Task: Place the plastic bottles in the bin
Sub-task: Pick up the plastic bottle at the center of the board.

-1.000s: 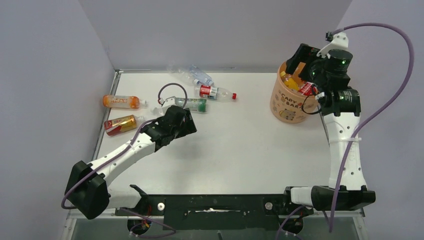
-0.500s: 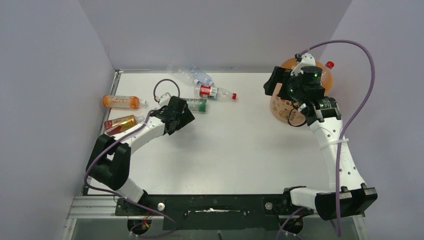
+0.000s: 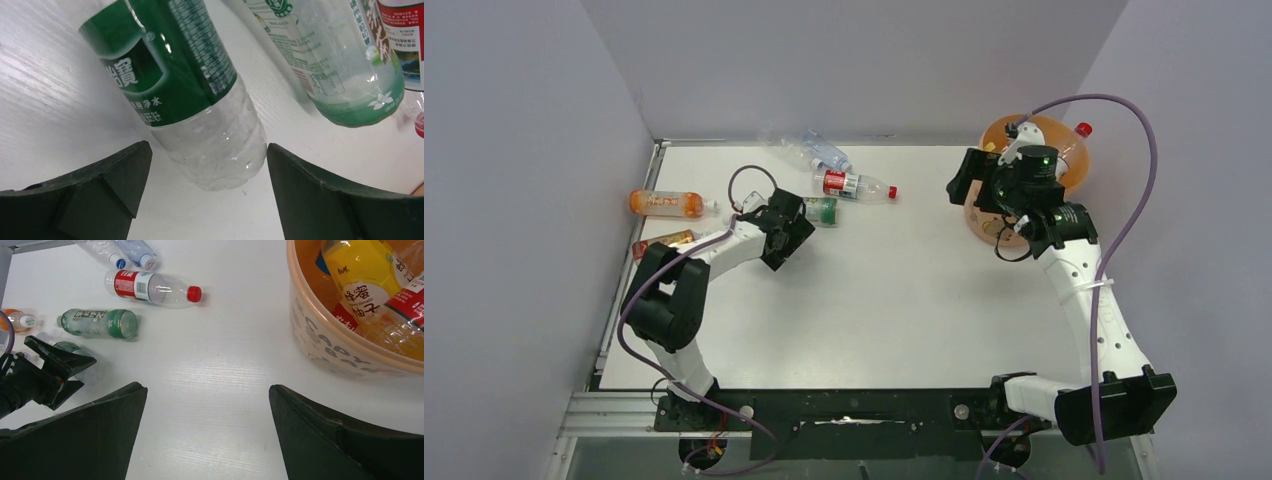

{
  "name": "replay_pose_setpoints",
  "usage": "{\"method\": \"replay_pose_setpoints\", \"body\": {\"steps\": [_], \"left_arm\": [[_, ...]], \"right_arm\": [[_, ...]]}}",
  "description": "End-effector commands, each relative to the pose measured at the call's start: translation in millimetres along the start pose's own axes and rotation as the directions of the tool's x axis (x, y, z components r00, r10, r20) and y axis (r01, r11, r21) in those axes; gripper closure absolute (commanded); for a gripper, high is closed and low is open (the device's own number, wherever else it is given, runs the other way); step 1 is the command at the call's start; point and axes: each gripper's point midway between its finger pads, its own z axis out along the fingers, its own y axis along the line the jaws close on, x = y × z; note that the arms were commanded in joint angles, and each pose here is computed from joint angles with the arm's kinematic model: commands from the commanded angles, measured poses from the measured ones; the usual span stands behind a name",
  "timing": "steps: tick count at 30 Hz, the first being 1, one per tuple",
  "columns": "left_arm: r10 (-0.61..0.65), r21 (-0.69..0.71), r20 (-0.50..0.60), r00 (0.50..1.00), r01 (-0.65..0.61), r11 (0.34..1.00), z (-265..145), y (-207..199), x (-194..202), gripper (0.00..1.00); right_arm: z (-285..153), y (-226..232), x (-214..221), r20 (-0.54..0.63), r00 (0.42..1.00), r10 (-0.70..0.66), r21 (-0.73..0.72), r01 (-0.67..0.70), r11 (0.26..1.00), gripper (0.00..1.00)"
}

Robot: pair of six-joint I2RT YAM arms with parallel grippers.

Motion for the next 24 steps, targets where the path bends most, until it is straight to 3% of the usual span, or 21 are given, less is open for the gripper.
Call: {"method": "replay_pose_setpoints", "body": {"steps": [1, 7, 13, 19, 24], "left_arm": [[-0.066, -0.002, 0.012, 0.998, 0.066, 0.998, 3.4, -4.6, -5.2, 0.13], [-0.066, -0.014, -0.007, 0.998, 0.065, 0.998, 5.5, 8.1, 5.3, 0.21], [-0.015, 0.020, -0.027, 1.000, 0.016, 1.000, -4.8, 16.8, 19.4, 0.45], [0.121, 0.078, -0.048, 0.992, -0.117, 0.990, -38.7, 9.6, 46.4, 0.48], [0.307, 0.211, -0.063, 0.950, -0.288, 0.934, -78.2, -13.6, 77.6, 0.49]], "right_arm": [[-7.6, 12.5, -16.1, 0.081, 0.997, -0.007, -0.053, 0.011, 0.999, 0.01], [-5.9, 14.0, -11.8, 0.072, 0.997, -0.007, -0.065, 0.012, 0.998, 0.01], [-4.2, 14.5, -7.7, 0.065, 0.998, -0.005, -0.065, 0.009, 0.998, 0.01], [-3.2, 18.3, -2.4, 0.050, 0.999, -0.007, -0.082, 0.011, 0.997, 0.01], [-2.8, 30.1, 2.9, 0.028, 1.000, 0.002, -0.152, 0.002, 0.988, 0.02]]}}
